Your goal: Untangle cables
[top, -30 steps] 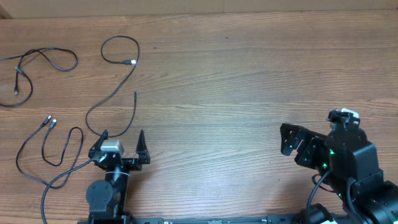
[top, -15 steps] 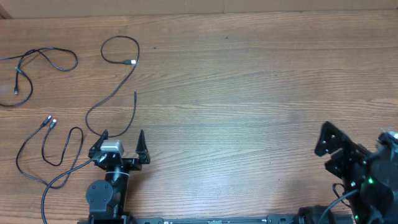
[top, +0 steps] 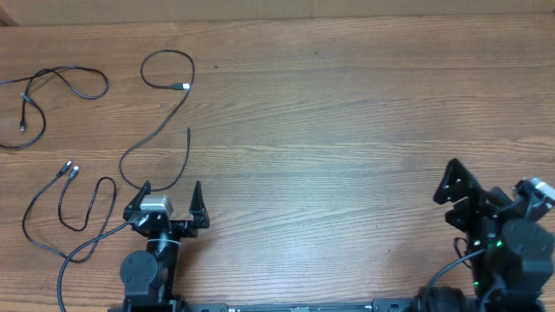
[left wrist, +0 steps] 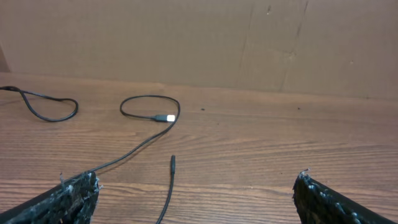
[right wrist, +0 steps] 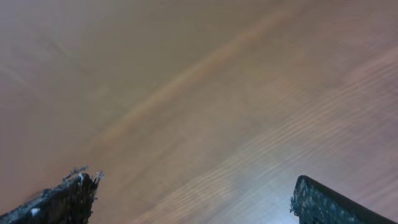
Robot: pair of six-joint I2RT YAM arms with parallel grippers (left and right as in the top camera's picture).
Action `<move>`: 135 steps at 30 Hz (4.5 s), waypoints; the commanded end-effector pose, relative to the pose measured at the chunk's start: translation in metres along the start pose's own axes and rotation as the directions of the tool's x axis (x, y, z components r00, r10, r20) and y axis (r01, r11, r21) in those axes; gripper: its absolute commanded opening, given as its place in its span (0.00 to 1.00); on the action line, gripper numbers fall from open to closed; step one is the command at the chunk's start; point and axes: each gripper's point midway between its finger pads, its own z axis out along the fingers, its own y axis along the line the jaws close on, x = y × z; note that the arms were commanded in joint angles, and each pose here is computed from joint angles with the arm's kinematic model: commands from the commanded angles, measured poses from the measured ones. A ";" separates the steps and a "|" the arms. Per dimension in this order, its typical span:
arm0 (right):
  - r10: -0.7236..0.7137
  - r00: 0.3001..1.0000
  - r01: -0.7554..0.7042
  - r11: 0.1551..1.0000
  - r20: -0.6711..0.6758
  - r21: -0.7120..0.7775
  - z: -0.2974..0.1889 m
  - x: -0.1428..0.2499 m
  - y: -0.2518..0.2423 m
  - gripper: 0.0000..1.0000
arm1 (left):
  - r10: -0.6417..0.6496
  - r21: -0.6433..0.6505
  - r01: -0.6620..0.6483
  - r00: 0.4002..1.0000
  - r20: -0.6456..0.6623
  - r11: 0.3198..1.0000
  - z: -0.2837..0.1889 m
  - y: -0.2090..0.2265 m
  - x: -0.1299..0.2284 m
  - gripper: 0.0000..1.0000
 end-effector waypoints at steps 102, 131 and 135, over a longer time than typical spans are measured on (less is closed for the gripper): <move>-0.335 0.898 0.413 0.866 0.285 -0.282 0.053 0.091 0.007 1.00 | -0.010 -0.012 0.010 1.000 0.007 1.000 0.000 0.003 0.000 1.00; -0.335 0.898 0.412 0.867 0.284 -0.281 0.053 0.091 0.007 1.00 | -0.010 -0.012 0.010 1.000 0.006 1.000 0.000 0.003 0.001 0.99; -0.335 0.898 0.413 0.866 0.284 -0.281 0.053 0.091 0.007 1.00 | -0.010 -0.012 0.010 1.000 0.007 1.000 0.000 0.003 0.000 1.00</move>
